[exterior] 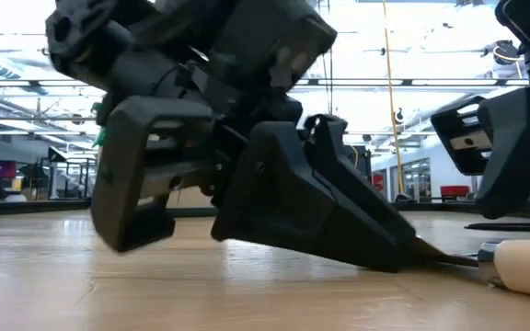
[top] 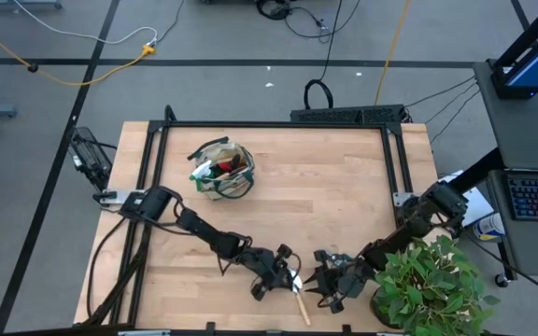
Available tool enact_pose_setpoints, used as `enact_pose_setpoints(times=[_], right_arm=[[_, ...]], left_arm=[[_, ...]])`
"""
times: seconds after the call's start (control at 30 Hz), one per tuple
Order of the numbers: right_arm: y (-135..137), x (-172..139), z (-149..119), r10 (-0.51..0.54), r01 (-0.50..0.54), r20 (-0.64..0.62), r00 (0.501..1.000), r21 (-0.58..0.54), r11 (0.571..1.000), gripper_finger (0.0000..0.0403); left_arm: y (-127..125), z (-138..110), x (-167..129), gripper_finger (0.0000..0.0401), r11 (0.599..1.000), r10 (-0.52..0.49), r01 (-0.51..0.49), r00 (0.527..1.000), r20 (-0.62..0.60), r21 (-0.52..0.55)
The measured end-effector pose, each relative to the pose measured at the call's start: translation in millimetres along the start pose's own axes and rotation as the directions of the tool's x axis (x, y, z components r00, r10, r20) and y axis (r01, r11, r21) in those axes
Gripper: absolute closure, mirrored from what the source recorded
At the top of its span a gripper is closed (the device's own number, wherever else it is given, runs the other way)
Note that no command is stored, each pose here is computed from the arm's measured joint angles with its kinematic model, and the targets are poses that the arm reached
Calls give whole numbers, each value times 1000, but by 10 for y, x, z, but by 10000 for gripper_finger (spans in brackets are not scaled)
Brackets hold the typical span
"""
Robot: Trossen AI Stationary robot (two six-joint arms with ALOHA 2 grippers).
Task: Pick & Place Garden tools in Gardening bag
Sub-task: Put the trowel into the gardening bag
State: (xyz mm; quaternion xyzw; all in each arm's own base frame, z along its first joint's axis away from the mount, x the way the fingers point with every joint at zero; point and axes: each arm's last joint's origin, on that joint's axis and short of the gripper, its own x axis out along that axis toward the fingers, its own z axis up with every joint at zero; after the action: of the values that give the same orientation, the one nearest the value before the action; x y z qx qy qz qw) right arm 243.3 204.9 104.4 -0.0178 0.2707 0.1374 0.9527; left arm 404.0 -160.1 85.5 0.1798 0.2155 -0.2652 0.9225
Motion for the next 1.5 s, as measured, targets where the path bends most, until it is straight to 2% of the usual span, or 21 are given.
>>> enact_pose_setpoints(times=[0.13, 0.33, 0.53, 0.67, 0.93, 1.07, 1.2, 1.37, 1.5], right_arm=[[-13, 5, 6, -3, 3, 3, 1000, -41, 999, 316], [-38, 11, 21, -11, 11, 9, 1000, -53, 999, 316], [-35, 12, 30, -9, 9, 17, 1000, -50, 999, 316], [-25, 11, 76, -5, 10, 68, 998, -71, 997, 316], [-11, -49, 319, -89, 160, 307, 948, -214, 964, 316], [-29, -147, 469, -158, 268, 390, 907, -245, 932, 316], [-57, -260, 594, -208, 342, 423, 882, -271, 900, 316], [-101, -349, 682, -253, 393, 433, 865, -273, 878, 316], [-124, -372, 700, -258, 391, 422, 869, -269, 880, 316]], left_arm=[[131, -59, -20, 320, 997, -47, 46, 999, -3, -69], [227, -58, -40, 390, 999, -31, 31, 999, 19, -41], [223, -48, -39, 383, 999, -43, 44, 999, 32, -21], [180, -34, -53, 395, 998, -61, 61, 998, 6, -30], [113, 153, -211, 397, 993, -95, 92, 994, -46, -69], [80, 287, -405, 398, 984, -121, 102, 984, -130, -143], [44, 461, -671, 397, 974, -140, 98, 969, -202, -205], [9, 774, -1063, 398, 986, -32, -8, 972, -234, -168], [29, 911, -1406, 399, 978, 89, -141, 948, -306, -151]])
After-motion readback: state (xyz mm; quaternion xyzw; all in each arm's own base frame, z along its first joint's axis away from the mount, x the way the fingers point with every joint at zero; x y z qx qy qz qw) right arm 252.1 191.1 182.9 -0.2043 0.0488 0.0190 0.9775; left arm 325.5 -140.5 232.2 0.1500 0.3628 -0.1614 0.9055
